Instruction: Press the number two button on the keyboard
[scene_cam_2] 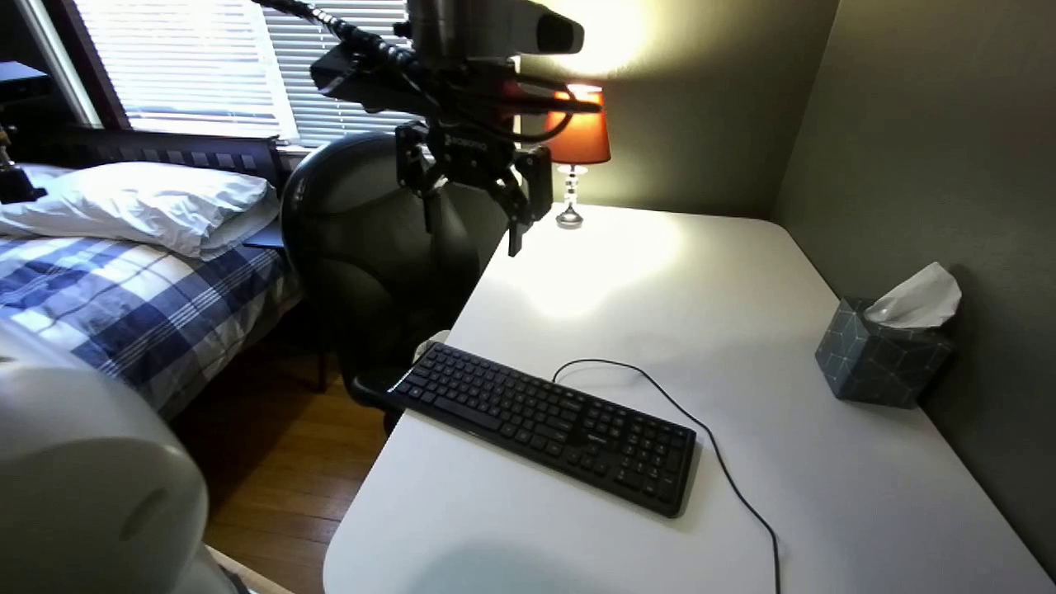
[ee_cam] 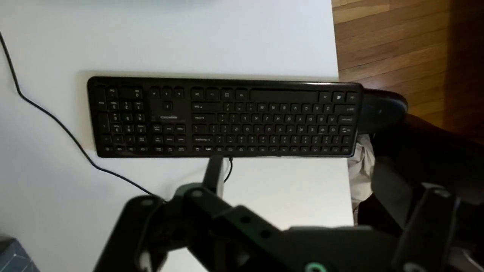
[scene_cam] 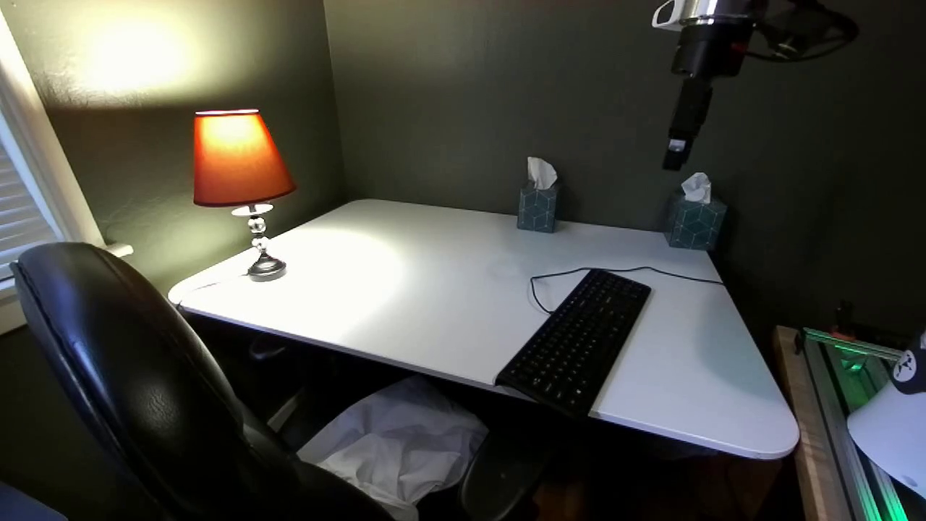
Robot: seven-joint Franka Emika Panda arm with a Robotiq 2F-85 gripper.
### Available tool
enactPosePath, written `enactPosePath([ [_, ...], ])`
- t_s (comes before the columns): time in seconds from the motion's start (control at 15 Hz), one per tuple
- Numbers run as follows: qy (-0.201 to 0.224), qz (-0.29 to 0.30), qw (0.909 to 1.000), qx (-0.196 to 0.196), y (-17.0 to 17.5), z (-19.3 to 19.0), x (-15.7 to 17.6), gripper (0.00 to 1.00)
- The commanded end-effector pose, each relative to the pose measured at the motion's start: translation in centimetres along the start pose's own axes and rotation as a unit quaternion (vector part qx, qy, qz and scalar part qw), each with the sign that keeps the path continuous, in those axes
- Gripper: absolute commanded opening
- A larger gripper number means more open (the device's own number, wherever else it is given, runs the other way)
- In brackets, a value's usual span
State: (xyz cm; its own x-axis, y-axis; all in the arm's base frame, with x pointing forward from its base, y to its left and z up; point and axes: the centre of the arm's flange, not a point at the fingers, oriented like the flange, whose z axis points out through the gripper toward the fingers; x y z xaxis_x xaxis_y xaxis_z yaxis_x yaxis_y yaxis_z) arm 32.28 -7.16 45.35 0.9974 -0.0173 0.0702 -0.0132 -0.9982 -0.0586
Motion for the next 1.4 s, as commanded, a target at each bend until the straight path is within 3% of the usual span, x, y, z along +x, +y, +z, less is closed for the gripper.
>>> enactPosePath([
  [0.0, 0.001, 0.046, 0.9989, 0.007, 4.5, 2.1, 1.9, 1.0],
  [0.67, -0.005, 0.125, 0.9921, 0.012, 12.2, 8.8, 3.1, 1.0],
  [1.27, -0.004, 0.14, 0.9899, -0.021, 16.2, 14.3, 5.0, 1.0],
  [1.33, -0.001, 0.142, 0.9897, -0.019, 14.7, 12.6, 4.0, 1.0],
])
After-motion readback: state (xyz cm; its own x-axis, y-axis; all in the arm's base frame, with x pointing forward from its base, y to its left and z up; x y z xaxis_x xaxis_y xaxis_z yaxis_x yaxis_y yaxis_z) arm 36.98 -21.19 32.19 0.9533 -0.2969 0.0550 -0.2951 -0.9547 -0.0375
